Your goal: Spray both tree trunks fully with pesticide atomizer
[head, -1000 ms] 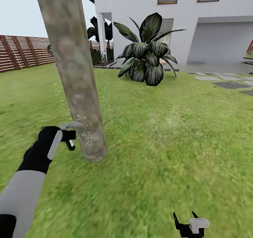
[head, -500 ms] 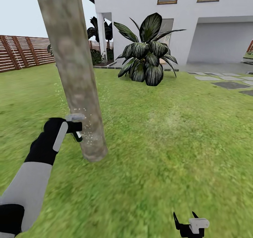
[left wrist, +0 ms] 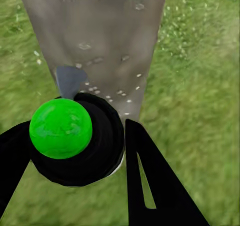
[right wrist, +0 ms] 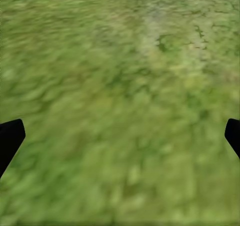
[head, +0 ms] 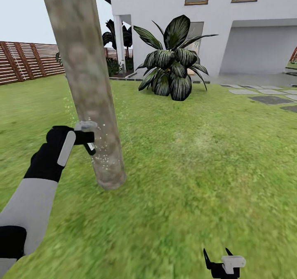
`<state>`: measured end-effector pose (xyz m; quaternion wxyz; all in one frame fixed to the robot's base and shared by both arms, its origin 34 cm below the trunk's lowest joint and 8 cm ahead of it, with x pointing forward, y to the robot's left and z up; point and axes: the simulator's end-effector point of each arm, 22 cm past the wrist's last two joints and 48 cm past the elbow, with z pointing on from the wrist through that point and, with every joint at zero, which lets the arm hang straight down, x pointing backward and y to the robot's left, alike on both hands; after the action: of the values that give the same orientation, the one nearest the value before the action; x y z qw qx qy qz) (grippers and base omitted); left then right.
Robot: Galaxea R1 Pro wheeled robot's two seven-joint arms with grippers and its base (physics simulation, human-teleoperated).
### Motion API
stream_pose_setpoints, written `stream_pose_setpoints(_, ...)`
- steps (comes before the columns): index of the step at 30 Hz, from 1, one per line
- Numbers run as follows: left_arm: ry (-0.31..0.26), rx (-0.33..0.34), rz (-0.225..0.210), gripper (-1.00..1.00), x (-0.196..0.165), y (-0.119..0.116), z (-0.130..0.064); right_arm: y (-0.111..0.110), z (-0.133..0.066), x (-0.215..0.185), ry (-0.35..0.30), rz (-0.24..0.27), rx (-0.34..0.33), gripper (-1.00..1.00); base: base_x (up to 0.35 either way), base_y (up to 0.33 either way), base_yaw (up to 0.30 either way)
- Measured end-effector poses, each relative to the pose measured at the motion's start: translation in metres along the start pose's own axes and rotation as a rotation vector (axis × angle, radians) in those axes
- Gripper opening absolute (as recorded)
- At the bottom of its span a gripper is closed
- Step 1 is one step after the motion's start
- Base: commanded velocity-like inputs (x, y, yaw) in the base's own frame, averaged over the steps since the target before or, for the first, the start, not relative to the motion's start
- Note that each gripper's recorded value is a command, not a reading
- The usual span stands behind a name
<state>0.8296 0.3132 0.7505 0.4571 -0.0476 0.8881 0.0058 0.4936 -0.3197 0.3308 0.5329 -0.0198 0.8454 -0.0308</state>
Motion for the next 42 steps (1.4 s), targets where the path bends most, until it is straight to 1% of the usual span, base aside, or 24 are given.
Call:
stream_pose_setpoints(4, -0.004, -0.032, 0.005, -1.0, -0.002, 0.019, -0.001, 0.0, 0.0, 0.0, 0.0, 0.0, 0.0, 1.0, -0.035, 0.0, 0.0)
stream_pose_setpoints(6, -0.004, -0.03, 0.004, -1.0, -0.002, 0.019, -0.001, 0.0, 0.0, 0.0, 0.0, 0.0, 0.0, 1.0, -0.247, 0.0, 0.0)
stream_pose_setpoints(7, -0.005, -0.023, 0.002, -1.0, -0.002, 0.016, -0.001, 0.0, 0.0, 0.0, 0.0, 0.0, 0.0, 1.0, -0.13, 0.0, 0.0)
stream_pose_setpoints(9, -0.01, 0.004, -0.004, -1.0, -0.005, 0.002, -0.002, 0.0, 0.0, 0.0, 0.0, 0.0, 0.0, 1.0, -0.05, 0.0, 0.0)
stream_pose_setpoints(11, -0.027, 0.039, -0.009, -1.0, -0.016, -0.02, -0.006, 0.0, 0.0, 0.0, 0.0, 0.0, 0.0, 1.0, -0.013, 0.0, 0.0)
stream_pose_setpoints(13, -0.042, 0.041, -0.006, -1.0, -0.026, -0.024, -0.009, 0.0, 0.0, 0.0, 0.0, 0.0, 0.0, 1.0, -0.003, 0.0, 0.0)
stream_pose_setpoints(15, -0.048, 0.029, -0.007, -1.0, -0.03, -0.017, -0.01, 0.0, 0.0, 0.0, 0.0, 0.0, 0.0, 1.0, 0.0, 0.0, 0.0)
stream_pose_setpoints(18, -0.071, -0.013, -0.009, -1.0, -0.04, 0.013, -0.016, 0.0, 0.0, 0.0, 0.0, 0.0, 0.0, 1.0, 0.0, 0.0, 0.0)
stream_pose_setpoints(20, -0.076, -0.003, -0.018, -1.0, -0.042, 0.016, -0.018, 0.0, 0.0, 0.0, 0.0, 0.001, 0.0, 1.0, 0.0, 0.0, 0.0)
stream_pose_setpoints(22, -0.071, 0.002, -0.016, -1.0, -0.039, 0.015, -0.017, 0.0, 0.0, 0.0, 0.0, 0.0, 0.0, 1.0, 0.0, 0.0, 0.0)
stream_pose_setpoints(24, -0.056, 0.006, -0.012, -1.0, -0.03, 0.012, -0.014, 0.0, 0.0, 0.0, 0.0, 0.0, 0.0, 1.0, 0.0, 0.0, 0.0)
stream_pose_setpoints(26, -0.004, -0.002, -0.008, -1.0, 0.001, 0.015, -0.002, 0.0, 0.0, 0.0, 0.0, 0.0, 0.0, 1.0, 0.0, 0.0, 0.0)
stream_pose_setpoints(27, 0.011, -0.004, -0.006, -1.0, 0.01, 0.015, 0.001, 0.0, 0.0, 0.0, 0.0, 0.0, 0.0, 1.0, 0.0, 0.0, 0.0)
stream_pose_setpoints(29, 0.073, -0.011, 0.019, -1.0, 0.043, 0.014, 0.013, 0.001, 0.0, 0.0, 0.001, 0.001, -0.001, 1.0, 0.0, 0.0, 0.0)
stream_pose_setpoints(32, 0.147, -0.016, 0.037, -1.0, 0.074, 0.011, 0.027, 0.0, 0.0, 0.0, 0.001, 0.001, 0.0, 1.0, 0.0, 0.0, 0.0)
stream_pose_setpoints(33, 0.185, -0.016, 0.057, -1.0, 0.093, 0.007, 0.033, 0.001, 0.0, 0.001, 0.001, 0.001, -0.001, 1.0, 0.0, 0.0, 0.0)
stream_pose_setpoints(34, 0.211, -0.014, 0.068, -1.0, 0.109, 0.003, 0.037, 0.001, 0.0, 0.0, 0.001, 0.001, -0.001, 1.0, 0.0, 0.0, 0.0)
stream_pose_setpoints(35, 0.225, -0.01, 0.072, -1.0, 0.119, -0.001, 0.039, 0.001, 0.0, 0.0, 0.0, 0.001, 0.0, 1.0, 0.0, 0.0, 0.0)
stream_pose_setpoints(38, 0.265, -0.019, 0.078, -1.0, 0.147, -0.001, 0.042, 0.0, 0.0, 0.0, 0.001, 0.001, -0.001, 1.0, 0.0, 0.0, 0.0)
stream_pose_setpoints(42, 0.276, -0.018, 0.073, -1.0, 0.157, -0.001, 0.042, 0.001, 0.0, 0.0, 0.001, 0.001, -0.001, 1.0, 0.0, -0.011, 0.0)
